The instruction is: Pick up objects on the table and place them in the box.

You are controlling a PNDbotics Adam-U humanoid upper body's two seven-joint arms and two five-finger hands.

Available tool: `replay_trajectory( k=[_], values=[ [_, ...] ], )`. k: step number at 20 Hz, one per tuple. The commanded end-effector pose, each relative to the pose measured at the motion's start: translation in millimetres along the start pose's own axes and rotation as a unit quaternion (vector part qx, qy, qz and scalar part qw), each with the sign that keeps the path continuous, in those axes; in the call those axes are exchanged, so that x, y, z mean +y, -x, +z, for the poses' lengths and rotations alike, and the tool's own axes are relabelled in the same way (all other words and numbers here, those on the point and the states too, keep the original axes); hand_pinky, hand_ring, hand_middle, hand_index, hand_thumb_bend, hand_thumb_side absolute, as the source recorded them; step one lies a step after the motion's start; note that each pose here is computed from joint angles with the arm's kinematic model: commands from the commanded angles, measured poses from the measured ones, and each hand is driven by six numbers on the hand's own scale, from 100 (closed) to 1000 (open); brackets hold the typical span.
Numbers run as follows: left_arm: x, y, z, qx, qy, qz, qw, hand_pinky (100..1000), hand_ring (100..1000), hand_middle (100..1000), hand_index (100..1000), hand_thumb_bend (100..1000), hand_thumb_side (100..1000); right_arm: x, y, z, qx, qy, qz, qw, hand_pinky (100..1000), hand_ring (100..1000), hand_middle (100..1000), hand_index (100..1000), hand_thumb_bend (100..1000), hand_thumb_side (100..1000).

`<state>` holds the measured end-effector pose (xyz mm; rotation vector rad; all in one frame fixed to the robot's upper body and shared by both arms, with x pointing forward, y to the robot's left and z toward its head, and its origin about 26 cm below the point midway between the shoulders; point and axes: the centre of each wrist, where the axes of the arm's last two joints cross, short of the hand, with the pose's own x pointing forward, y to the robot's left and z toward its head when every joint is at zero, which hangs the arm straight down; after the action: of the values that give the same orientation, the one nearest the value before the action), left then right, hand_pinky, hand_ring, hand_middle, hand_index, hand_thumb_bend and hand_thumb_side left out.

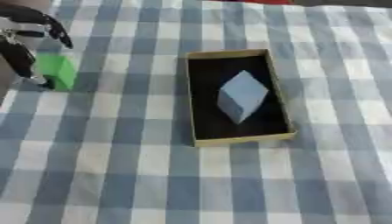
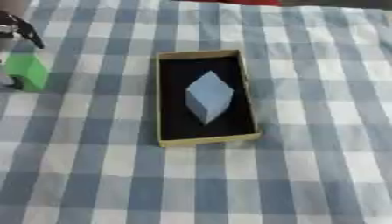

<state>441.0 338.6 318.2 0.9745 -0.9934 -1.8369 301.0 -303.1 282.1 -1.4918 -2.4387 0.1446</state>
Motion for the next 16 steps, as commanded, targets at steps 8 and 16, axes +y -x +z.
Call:
replay_trajectory(
  k=[8,16],
  values=[
    [27.5,0.6,21.3,-0.009,-0.042,-0.009,0.999,689,698,580,702,433,234,-7.1,-1.0,-6.7,-0.009,0.014,0.004,1.0,828,797,803,811,100,1000],
    [65.7,-28.0,34.0,-0.06,-0.102,-0.028,0.993,675,678,568,704,422,261,-7.2,-1.2,-7.2,-0.014,0.014,0.004,1.0,829,797,804,812,100,1000]
  ],
)
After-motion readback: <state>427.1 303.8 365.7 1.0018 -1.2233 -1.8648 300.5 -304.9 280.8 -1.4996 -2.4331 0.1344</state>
